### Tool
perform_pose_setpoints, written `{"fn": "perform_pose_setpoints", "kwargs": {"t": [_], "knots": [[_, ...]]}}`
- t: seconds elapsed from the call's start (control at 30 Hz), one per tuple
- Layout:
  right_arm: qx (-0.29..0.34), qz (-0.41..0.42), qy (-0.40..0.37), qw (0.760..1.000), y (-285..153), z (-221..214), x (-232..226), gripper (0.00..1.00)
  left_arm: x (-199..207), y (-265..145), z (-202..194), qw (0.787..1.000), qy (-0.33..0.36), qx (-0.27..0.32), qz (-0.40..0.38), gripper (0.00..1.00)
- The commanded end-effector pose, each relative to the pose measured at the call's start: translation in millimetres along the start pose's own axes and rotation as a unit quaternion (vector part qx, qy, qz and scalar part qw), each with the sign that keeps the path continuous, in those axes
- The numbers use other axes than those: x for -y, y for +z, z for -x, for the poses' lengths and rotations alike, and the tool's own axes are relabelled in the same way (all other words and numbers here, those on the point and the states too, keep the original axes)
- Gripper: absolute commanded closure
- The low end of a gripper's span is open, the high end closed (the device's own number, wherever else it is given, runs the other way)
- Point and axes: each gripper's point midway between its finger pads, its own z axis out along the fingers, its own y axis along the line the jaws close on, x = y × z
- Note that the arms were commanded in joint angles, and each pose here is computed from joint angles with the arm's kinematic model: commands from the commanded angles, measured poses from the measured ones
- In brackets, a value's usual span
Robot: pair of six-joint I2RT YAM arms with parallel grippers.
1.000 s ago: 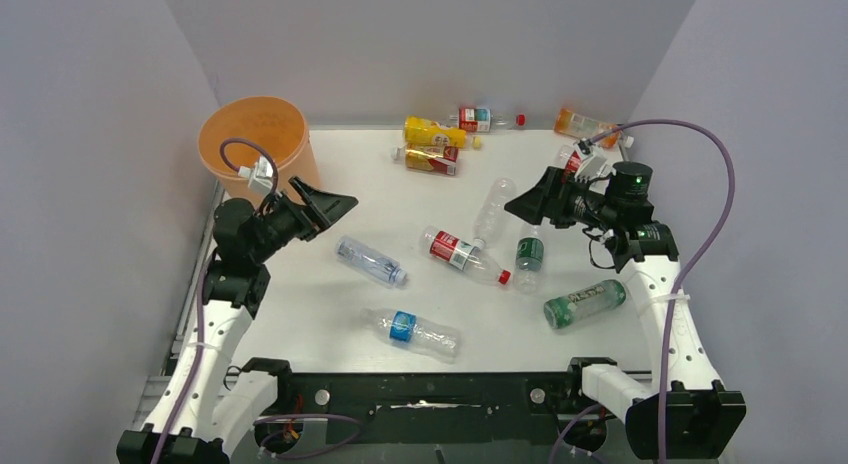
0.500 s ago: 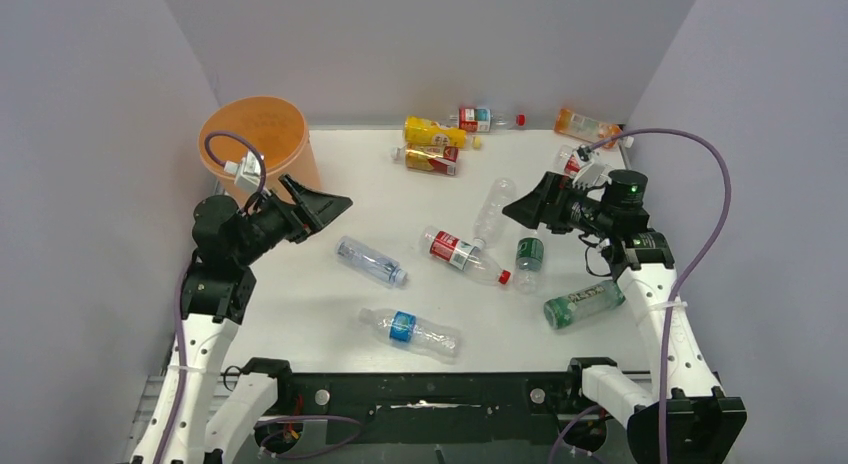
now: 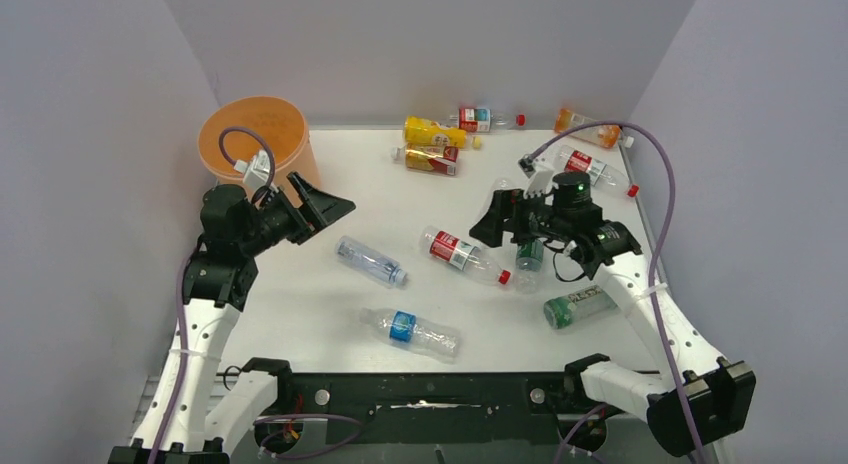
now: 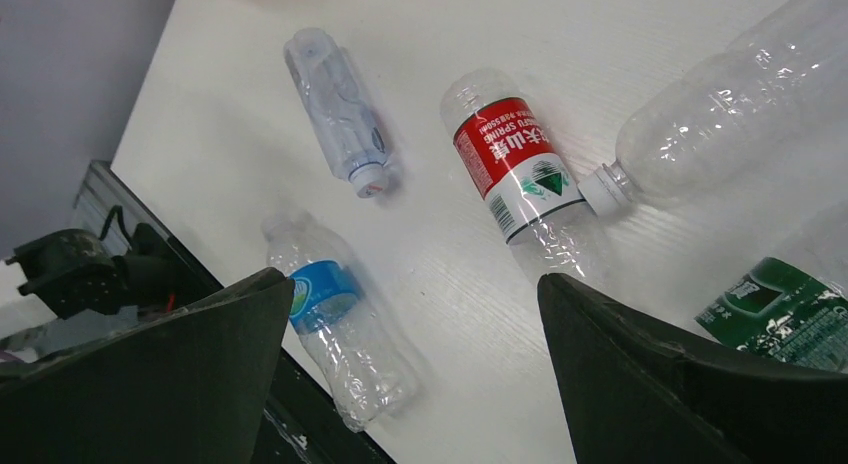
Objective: Put the plastic bottles in the bin
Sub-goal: Pick up the plastic bottle at the center of the board.
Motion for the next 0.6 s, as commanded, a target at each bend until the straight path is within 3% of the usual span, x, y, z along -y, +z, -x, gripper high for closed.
{"fn": "perform_pose_setpoints", "kwargs": {"t": [0.0,0.3,0.57], "knots": [[-0.01,-0.071,-0.07,0.995,10,-1,9,0.01,22,-1,18,0.999,0.026,0.014,-0.015,0.16],[-0.06,-0.15,-0.121,0.98,18,-36,34,0.01,21,9,35,1.0,0.023,0.018,0.012,0.16],[-0.065,-0.147,-0.133,0.978,16,-58,43,0.04,-8,34,30,0.999,0.01,0.003,0.052,0.16]]}}
